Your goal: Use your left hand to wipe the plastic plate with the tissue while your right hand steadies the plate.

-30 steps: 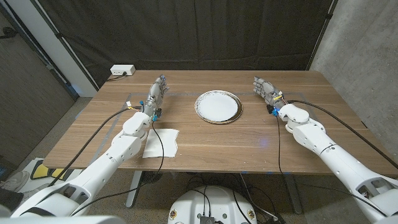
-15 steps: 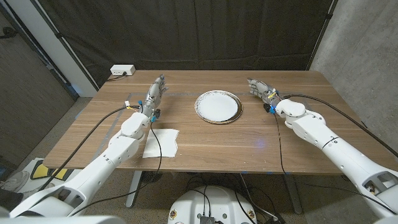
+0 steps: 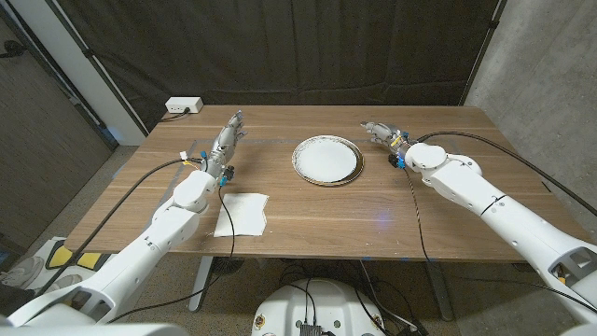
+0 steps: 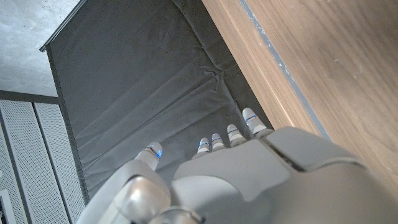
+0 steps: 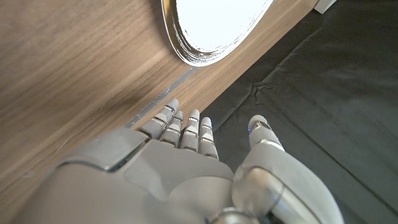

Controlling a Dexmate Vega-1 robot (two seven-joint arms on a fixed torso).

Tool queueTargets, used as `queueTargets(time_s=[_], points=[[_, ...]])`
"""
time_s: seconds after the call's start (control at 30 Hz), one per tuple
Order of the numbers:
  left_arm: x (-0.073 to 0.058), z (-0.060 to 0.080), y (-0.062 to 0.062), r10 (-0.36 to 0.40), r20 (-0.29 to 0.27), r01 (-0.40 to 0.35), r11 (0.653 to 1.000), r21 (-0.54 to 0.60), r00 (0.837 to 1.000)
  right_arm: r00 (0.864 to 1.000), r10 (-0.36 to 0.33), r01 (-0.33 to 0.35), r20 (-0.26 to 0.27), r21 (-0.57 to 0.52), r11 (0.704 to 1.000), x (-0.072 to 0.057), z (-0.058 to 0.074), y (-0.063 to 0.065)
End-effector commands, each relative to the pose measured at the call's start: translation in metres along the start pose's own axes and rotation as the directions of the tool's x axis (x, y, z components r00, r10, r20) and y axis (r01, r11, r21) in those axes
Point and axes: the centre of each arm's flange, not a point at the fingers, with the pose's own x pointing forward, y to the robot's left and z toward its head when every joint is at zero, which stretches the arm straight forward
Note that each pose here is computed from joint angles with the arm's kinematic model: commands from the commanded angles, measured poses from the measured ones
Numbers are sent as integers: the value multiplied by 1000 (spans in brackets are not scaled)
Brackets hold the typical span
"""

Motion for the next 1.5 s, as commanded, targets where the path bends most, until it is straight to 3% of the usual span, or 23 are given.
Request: queueTargets(time_s=[0.03,0.23,0.43,0.8,1.5], points=[[-11,2,14,-8,-4,8,996,85,1000,999,10,-18,-54,-158,987,-1,20,13],[-13,4,20,-22,-7,22,991,131,1000,996,14,-35,-88,-240,970,0,30,20],[-17,5,26,-33,-4,33,983,179,999,988,-16,-38,-152,-350,936,0,43,30],[-24,8,38,-50,4,48,972,230,999,976,-61,-49,-208,-485,873,2,63,46],[-38,16,60,-120,8,110,933,342,993,977,-57,-91,-205,-643,760,9,86,72]])
